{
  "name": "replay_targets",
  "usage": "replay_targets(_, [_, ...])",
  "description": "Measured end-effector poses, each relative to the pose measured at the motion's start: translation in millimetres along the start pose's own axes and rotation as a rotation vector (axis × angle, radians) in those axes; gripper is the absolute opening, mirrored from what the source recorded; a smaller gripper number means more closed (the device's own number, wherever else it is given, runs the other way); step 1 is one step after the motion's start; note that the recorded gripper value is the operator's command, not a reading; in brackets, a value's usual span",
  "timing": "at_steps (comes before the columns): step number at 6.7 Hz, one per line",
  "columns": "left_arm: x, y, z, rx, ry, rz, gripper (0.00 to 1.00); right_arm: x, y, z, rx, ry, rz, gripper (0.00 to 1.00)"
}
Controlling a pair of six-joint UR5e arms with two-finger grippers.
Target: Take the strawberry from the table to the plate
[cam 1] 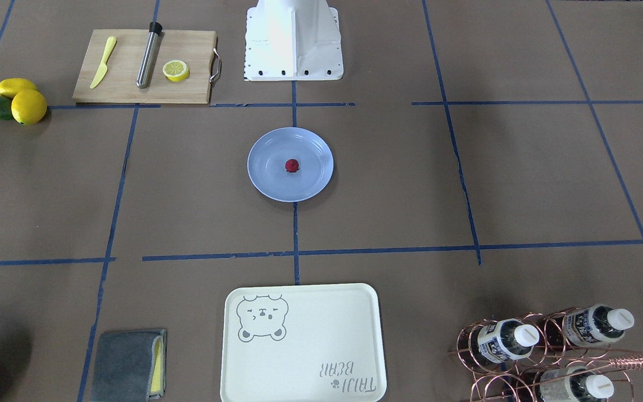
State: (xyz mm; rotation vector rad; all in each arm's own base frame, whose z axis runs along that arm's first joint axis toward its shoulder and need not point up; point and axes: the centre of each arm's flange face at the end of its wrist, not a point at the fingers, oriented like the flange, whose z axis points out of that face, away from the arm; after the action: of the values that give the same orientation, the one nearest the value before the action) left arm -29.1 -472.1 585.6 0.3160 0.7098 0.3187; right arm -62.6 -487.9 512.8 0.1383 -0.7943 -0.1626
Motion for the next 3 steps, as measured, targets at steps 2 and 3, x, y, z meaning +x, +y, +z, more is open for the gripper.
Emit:
replay_targets(2, [-1, -9, -2, 0.001, 0.035, -0.015, 1.00, 80, 17, -11, -0.015, -0.024, -0.025, 1.00])
replay_targets(3, [-3, -5, 2, -0.009, 0.047, -0.028, 1.00, 100, 25, -12, -0.039, -0.011, -0.041, 1.00])
